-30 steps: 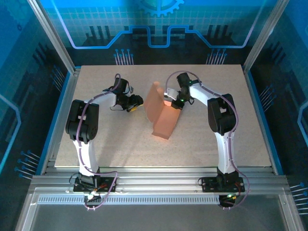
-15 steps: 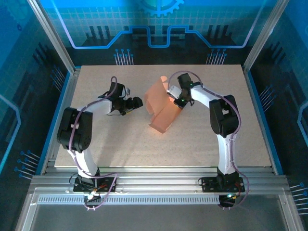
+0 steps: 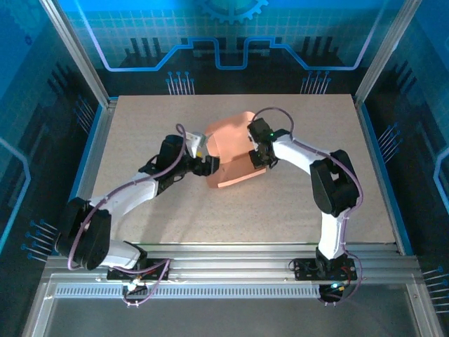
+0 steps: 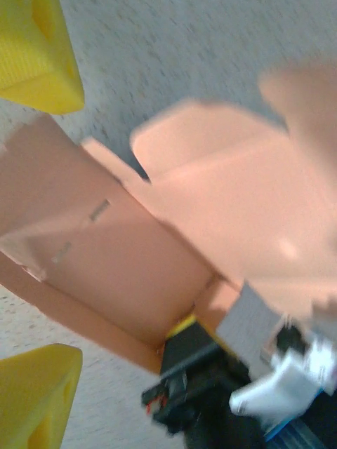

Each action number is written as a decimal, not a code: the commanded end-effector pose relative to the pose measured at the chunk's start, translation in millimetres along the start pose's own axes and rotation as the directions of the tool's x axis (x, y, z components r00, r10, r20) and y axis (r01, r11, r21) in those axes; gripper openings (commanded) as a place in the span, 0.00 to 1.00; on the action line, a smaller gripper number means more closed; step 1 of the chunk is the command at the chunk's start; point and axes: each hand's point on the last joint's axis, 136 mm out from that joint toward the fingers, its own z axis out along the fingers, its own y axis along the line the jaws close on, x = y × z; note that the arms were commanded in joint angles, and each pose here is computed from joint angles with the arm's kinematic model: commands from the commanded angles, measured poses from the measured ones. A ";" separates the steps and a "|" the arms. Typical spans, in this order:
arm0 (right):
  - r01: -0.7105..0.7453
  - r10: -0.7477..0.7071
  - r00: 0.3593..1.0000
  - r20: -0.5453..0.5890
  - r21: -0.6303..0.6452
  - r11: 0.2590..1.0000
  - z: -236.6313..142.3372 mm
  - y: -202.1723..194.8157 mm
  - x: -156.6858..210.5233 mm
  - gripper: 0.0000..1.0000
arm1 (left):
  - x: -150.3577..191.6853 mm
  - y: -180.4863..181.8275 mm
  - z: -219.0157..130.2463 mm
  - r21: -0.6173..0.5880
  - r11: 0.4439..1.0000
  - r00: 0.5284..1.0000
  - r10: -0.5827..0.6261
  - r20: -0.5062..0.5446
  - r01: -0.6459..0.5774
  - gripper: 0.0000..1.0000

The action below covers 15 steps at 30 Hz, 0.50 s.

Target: Fold the paper box

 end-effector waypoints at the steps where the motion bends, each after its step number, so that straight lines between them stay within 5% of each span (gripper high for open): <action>1: -0.136 0.136 0.991 0.011 0.025 0.990 -3.7 0.7 17.0 0.00 | 11.3 -40.8 -4.0 0.164 0.929 0.943 0.328 0.055 -0.332 0.86; 8: -0.123 0.123 0.992 -0.005 -0.039 0.992 2.8 14.9 50.3 0.00 | 64.2 -75.2 25.5 0.368 0.829 0.874 0.480 -0.078 -0.422 0.80; 15: -0.083 0.086 0.996 0.029 -0.086 0.993 2.3 20.5 53.2 0.00 | 104.2 -76.1 57.3 0.411 0.804 0.817 0.540 -0.203 -0.429 0.68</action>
